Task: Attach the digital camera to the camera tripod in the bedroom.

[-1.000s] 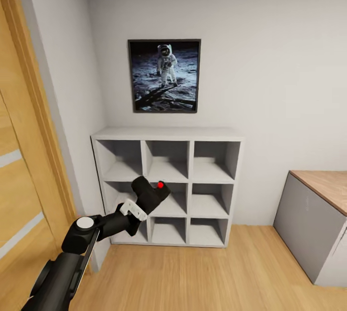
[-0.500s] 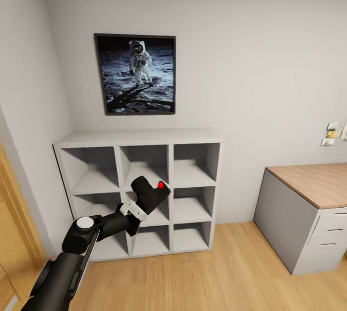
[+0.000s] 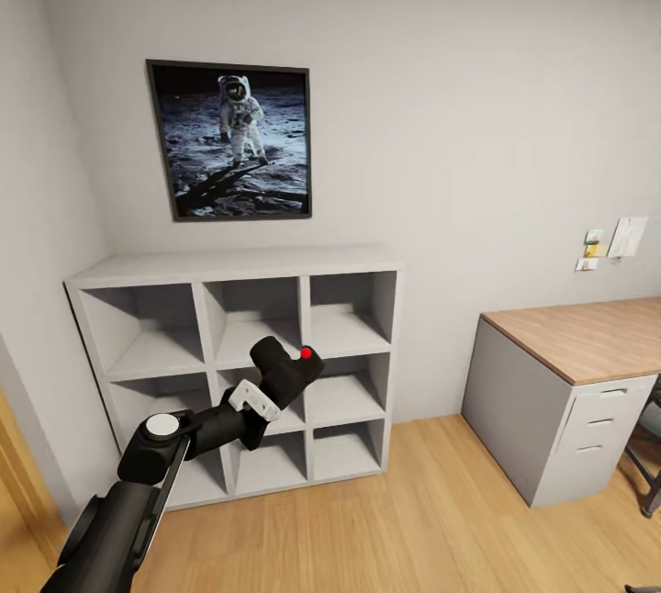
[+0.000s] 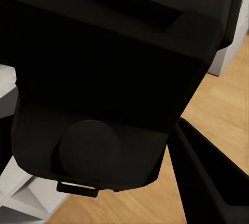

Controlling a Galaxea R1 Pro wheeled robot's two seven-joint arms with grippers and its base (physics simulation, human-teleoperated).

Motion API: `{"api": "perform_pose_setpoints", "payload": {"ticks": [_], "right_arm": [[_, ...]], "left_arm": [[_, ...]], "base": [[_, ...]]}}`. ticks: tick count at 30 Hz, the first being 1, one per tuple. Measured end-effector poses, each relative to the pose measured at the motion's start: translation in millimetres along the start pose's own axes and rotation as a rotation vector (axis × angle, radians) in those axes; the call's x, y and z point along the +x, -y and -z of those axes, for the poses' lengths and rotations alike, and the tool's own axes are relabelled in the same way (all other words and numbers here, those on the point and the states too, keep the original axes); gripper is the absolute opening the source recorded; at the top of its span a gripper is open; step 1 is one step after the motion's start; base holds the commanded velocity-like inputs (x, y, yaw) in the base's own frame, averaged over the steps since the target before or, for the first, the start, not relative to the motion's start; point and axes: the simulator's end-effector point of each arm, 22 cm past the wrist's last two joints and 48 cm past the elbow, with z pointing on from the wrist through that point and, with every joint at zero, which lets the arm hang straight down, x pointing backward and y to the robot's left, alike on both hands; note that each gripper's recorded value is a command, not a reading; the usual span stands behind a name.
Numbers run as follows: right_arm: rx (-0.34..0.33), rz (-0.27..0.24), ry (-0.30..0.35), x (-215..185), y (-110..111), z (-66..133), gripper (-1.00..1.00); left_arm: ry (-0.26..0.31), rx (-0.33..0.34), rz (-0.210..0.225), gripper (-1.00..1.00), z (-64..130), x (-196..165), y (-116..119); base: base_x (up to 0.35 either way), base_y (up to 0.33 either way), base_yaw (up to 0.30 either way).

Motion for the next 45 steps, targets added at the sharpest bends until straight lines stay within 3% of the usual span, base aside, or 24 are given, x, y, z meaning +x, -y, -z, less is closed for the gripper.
{"api": "perform_pose_setpoints", "payload": {"ticks": [6,8,13,15,18,28,31,35,38,45], "right_arm": [[0.005,0.012,-0.132,66,2,17.5,1.00],[0.011,0.024,-0.226,114,8,34.2,1.00],[0.022,0.041,-0.357,174,20,60.2,1.00],[0.027,0.051,-0.441,216,27,83.1,1.00],[0.029,0.059,-0.496,245,33,101.6,1.00],[0.025,0.068,-0.581,294,37,137.9,1.00],[0.024,0.068,-0.585,296,37,139.5,1.00],[0.023,0.068,-0.587,298,36,140.8,1.00],[0.023,0.068,-0.588,299,36,141.1,1.00],[0.023,0.068,-0.588,299,36,141.1,1.00]], "left_arm": [[0.003,0.010,0.000,-1.00,-2.1,-2,5],[0.005,0.016,-0.002,-1.00,-3.4,-4,9],[0.005,0.018,-0.004,-1.00,-4.2,-4,10],[0.005,0.019,-0.005,-1.00,-4.4,-4,11],[0.004,0.019,-0.005,-1.00,-4.5,-4,11],[-0.004,0.023,0.009,-1.00,-5.3,-3,13],[-0.034,0.025,0.047,-1.00,-5.8,3,15],[-0.116,0.049,0.147,-1.00,-5.3,17,25],[-0.141,0.084,0.194,-1.00,-2.9,18,36],[-0.141,0.099,0.223,-1.00,-1.2,-4,32]], "base": [[0.000,0.000,-0.005],[0.000,0.000,-0.003],[0.000,0.000,-0.131],[0.000,0.000,-0.253],[0.000,0.000,-0.276],[0.000,0.000,-0.295],[0.000,0.000,-0.300],[0.000,0.000,-0.300],[0.000,0.000,-0.300],[0.000,0.000,-0.300]]}}
